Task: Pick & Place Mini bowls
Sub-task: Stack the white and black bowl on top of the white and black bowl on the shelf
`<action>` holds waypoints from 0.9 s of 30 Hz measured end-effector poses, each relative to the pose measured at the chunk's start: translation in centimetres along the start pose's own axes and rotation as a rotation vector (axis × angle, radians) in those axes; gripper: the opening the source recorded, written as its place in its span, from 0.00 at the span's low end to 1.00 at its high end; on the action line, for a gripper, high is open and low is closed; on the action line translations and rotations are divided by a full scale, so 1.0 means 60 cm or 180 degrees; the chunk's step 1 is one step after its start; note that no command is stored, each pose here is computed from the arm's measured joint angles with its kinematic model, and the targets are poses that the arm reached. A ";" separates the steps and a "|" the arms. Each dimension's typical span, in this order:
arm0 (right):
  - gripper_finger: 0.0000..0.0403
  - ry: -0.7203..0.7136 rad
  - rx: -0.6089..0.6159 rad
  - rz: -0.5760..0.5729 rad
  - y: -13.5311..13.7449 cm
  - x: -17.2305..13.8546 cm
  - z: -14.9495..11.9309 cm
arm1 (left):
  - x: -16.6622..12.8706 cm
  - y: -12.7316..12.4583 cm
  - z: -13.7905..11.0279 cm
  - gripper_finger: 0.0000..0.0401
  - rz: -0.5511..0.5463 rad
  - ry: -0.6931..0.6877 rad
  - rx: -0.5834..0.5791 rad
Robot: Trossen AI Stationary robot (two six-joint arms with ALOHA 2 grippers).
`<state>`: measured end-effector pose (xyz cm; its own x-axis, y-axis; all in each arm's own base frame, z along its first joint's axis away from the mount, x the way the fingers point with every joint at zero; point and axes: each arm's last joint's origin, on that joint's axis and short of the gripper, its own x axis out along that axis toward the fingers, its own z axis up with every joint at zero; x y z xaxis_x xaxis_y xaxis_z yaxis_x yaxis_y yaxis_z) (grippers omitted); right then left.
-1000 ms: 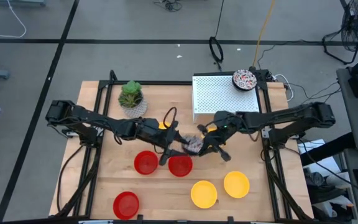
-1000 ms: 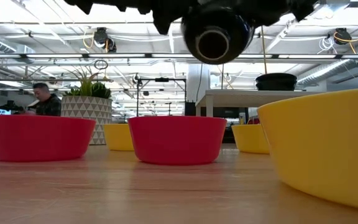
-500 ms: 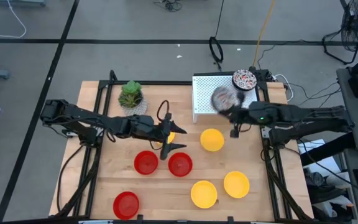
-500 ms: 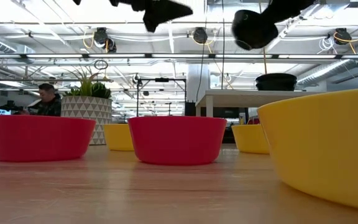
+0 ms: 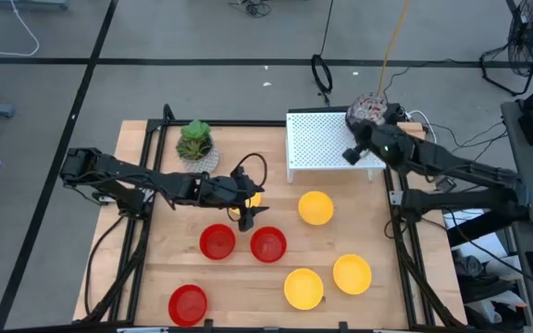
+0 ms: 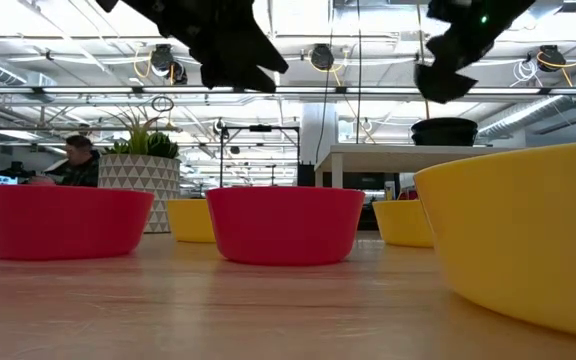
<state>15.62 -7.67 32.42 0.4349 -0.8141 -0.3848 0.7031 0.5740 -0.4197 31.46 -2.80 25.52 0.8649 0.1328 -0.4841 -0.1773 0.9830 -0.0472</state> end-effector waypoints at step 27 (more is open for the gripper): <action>0.02 0.0785 0.0346 0.0133 -0.041 0.088 -0.036 | 0.000 0.002 -0.009 0.67 0.0035 0.0180 -0.0054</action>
<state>14.94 -13.17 29.64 0.3240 -0.7362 -0.5941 0.7496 0.5829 -0.3136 31.18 -2.77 25.02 0.8350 0.1358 -0.5333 -0.1951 0.9792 -0.0561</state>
